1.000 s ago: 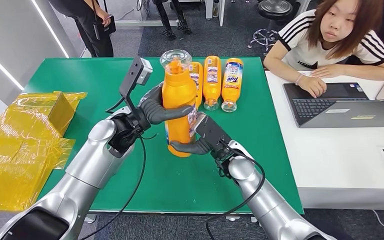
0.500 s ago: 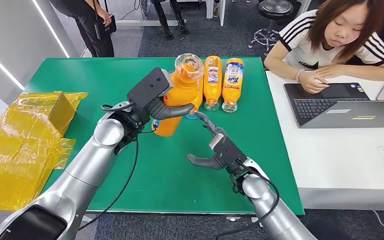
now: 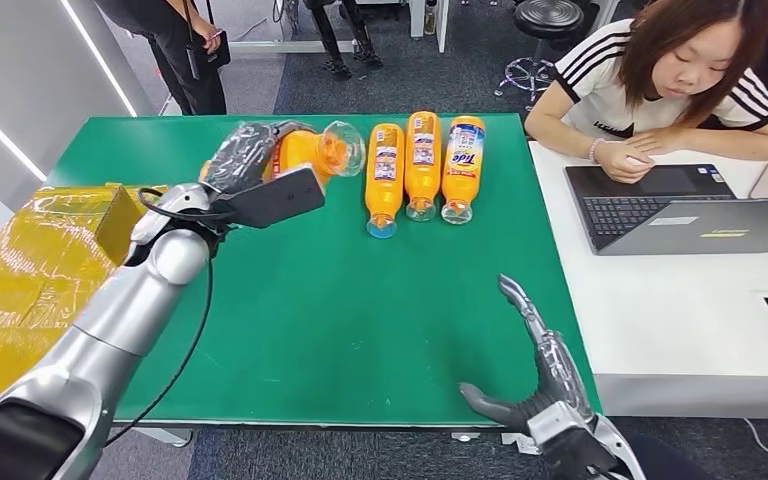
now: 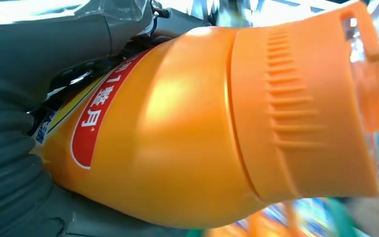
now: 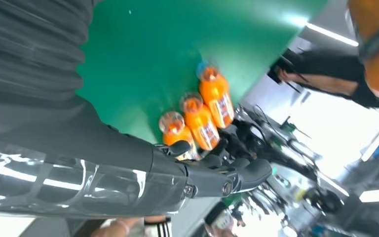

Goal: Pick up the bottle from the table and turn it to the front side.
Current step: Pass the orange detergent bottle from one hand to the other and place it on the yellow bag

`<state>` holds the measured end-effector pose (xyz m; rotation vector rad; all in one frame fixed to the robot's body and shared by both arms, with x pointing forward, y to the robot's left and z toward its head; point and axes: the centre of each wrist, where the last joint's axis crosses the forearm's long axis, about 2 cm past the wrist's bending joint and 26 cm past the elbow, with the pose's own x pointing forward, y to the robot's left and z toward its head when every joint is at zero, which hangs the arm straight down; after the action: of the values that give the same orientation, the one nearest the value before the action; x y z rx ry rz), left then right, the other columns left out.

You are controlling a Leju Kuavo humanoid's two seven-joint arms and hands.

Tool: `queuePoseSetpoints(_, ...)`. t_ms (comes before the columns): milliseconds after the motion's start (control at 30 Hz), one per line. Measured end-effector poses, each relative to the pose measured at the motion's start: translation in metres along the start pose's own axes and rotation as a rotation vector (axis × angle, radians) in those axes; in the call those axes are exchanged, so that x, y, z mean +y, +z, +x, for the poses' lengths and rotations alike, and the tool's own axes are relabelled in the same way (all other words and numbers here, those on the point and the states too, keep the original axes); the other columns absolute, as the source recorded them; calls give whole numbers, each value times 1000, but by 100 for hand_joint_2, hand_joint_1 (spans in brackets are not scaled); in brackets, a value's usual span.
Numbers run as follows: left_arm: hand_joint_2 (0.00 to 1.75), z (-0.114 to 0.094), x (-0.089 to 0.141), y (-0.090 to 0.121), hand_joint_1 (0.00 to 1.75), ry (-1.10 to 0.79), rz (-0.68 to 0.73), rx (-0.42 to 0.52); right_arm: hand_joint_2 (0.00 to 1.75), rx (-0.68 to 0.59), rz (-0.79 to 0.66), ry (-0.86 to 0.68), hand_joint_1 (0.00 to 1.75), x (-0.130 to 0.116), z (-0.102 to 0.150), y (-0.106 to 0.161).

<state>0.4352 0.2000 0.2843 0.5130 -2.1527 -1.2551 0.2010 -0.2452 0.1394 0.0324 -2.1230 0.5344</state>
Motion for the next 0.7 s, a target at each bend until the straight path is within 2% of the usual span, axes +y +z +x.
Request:
queuePoseSetpoints(133, 175, -16, 23, 19, 175, -290, -34, 20, 175, -40, -35, 13, 0, -9, 13, 8)
queuePoseSetpoints(267, 175, -34, 43, 50, 175, -457, -60, 53, 175, -49, -54, 21, 0, -14, 17, 17)
queuePoseSetpoints(467, 175, -53, 47, 104, 175, -533, -109, 102, 175, -57, -83, 27, 0, -17, 21, 22)
queuePoseSetpoints(700, 175, -60, 48, 142, 175, -595, -148, 152, 175, -58, -86, 37, 0, -19, 25, 23)
